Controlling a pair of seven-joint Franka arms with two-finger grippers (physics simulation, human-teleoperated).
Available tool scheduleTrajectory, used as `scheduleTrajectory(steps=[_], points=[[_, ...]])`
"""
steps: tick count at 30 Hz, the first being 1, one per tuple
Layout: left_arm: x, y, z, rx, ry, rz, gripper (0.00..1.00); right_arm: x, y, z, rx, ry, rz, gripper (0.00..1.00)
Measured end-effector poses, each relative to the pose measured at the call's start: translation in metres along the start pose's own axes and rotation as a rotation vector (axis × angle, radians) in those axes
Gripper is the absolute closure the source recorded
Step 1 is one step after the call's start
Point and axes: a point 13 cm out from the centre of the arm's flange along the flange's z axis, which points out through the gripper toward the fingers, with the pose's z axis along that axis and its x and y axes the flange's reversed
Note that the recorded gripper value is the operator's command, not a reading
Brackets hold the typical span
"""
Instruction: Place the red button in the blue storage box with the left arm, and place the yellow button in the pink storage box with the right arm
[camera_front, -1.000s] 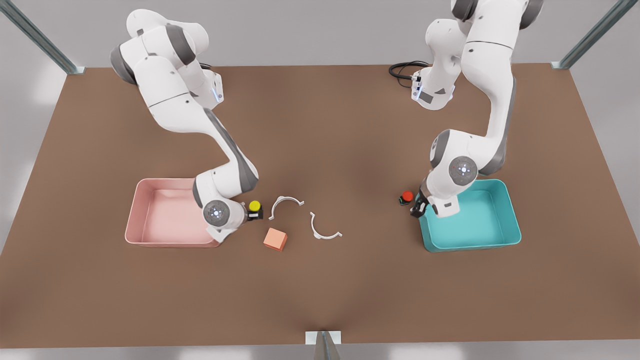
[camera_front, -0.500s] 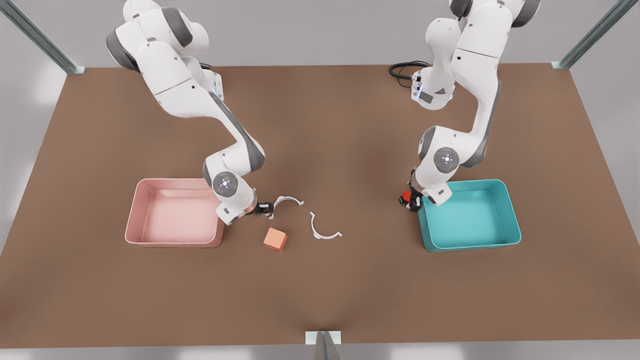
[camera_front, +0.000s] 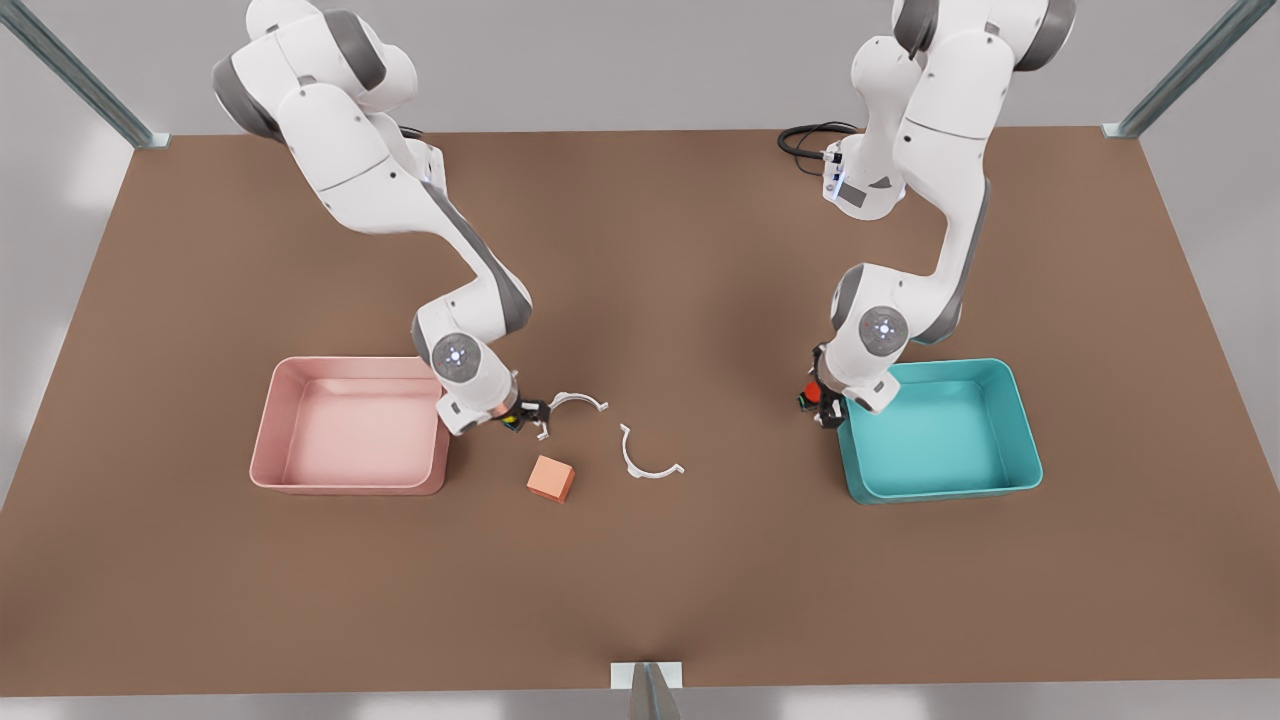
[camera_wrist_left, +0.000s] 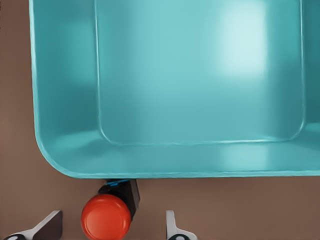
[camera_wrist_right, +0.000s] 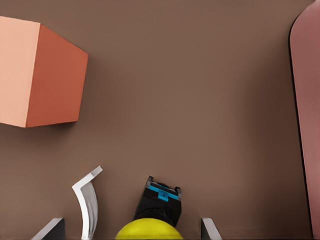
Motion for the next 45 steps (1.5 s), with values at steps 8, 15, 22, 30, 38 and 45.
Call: scheduleTrajectory(steps=[8,15,22,30,38,45], points=[[-0.005,0.011,0.021,-0.035,-0.016,-0.042,0.00,0.005,-0.011,0.001,0.003,-0.003,0.053,0.00],[-0.005,0.011,0.031,-0.038,-0.021,-0.063,0.13,0.004,-0.018,0.005,0.009,-0.001,0.088,0.00],[0.002,0.009,0.031,-0.022,-0.017,-0.067,0.38,0.000,-0.022,0.012,0.012,0.001,0.115,0.00],[0.005,0.005,0.022,-0.004,-0.008,-0.075,0.47,0.007,-0.020,0.020,0.018,0.012,0.121,0.04],[0.024,-0.023,-0.080,0.089,0.038,-0.045,0.48,0.011,-0.022,0.028,0.024,0.024,0.132,0.07],[-0.084,-0.057,-0.120,0.056,0.025,-0.148,0.48,0.011,-0.019,0.027,0.023,0.025,0.139,0.37]])
